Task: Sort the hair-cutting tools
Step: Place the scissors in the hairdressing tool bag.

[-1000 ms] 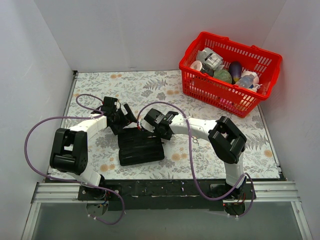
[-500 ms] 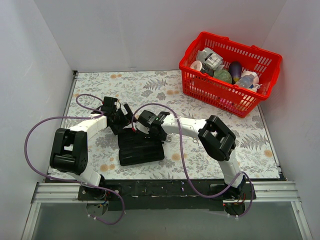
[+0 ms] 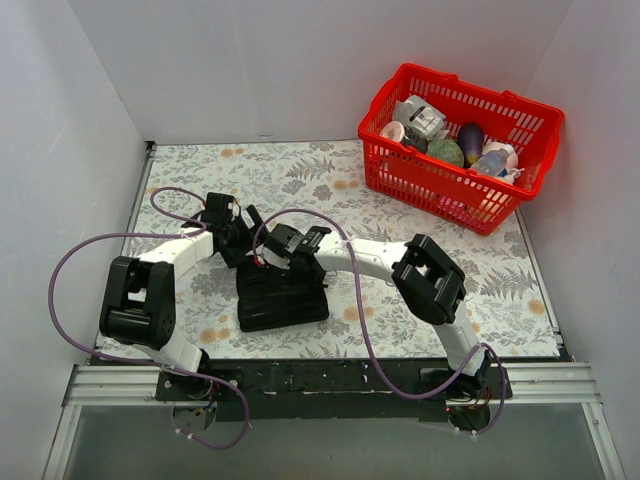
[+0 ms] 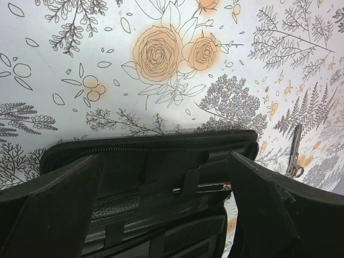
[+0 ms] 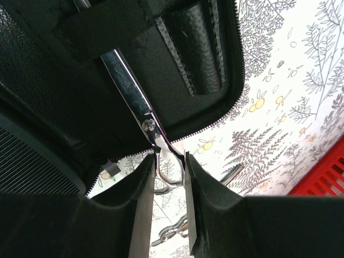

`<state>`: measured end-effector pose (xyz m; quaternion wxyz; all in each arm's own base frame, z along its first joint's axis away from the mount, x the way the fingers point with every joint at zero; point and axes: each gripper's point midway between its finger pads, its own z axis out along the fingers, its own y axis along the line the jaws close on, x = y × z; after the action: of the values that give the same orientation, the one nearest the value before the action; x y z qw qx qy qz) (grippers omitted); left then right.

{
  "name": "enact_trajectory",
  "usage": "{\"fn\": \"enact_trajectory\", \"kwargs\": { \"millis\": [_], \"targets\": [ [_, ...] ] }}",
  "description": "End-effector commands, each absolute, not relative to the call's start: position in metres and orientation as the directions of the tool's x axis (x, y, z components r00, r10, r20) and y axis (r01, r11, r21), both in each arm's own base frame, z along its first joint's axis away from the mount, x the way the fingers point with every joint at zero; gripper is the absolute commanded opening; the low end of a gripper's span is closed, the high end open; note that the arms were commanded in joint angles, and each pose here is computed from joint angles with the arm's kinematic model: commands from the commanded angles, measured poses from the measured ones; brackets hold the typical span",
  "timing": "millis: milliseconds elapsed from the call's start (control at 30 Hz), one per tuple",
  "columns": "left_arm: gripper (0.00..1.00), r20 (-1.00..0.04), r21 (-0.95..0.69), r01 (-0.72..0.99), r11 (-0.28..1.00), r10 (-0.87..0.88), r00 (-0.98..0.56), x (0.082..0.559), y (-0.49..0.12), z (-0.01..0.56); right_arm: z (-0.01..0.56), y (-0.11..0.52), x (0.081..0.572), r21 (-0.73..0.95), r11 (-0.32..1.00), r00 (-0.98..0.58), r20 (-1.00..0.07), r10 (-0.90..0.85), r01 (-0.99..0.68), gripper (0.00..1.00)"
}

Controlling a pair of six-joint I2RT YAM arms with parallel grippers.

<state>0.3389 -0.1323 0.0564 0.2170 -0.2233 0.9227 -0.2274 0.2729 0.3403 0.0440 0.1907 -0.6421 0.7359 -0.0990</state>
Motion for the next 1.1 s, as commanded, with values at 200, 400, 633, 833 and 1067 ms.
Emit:
{"fn": "enact_trajectory", "kwargs": {
  "millis": [200, 400, 633, 833, 1067],
  "targets": [
    [0.98, -0.305, -0.516, -0.298, 0.803, -0.497, -0.812, 0.335, -0.133, 0.056, 0.064, 0.380, 0.277, -0.467, 0.132, -0.021, -0.234, -0.972, -0.874, 0.01],
    [0.98, -0.303, -0.514, -0.297, 0.805, -0.494, -0.815, 0.335, -0.133, 0.054, 0.057, 0.395, 0.269, -0.457, 0.104, 0.008, -0.237, -0.972, -0.884, 0.01],
    [0.98, -0.304, -0.516, -0.294, 0.805, -0.493, -0.815, 0.335, -0.134, 0.054, 0.056, 0.410, 0.266, -0.451, 0.093, 0.033, -0.264, -0.964, -0.887, 0.01],
    [0.98, -0.302, -0.515, -0.293, 0.805, -0.491, -0.817, 0.335, -0.134, 0.053, 0.051, 0.418, 0.265, -0.449, 0.084, 0.053, -0.284, -0.957, -0.890, 0.01],
    [0.98, -0.295, -0.514, -0.296, 0.805, -0.490, -0.820, 0.335, -0.134, 0.051, 0.051, 0.431, 0.262, -0.418, 0.089, 0.062, -0.335, -0.940, -0.904, 0.01]
  ]
}}
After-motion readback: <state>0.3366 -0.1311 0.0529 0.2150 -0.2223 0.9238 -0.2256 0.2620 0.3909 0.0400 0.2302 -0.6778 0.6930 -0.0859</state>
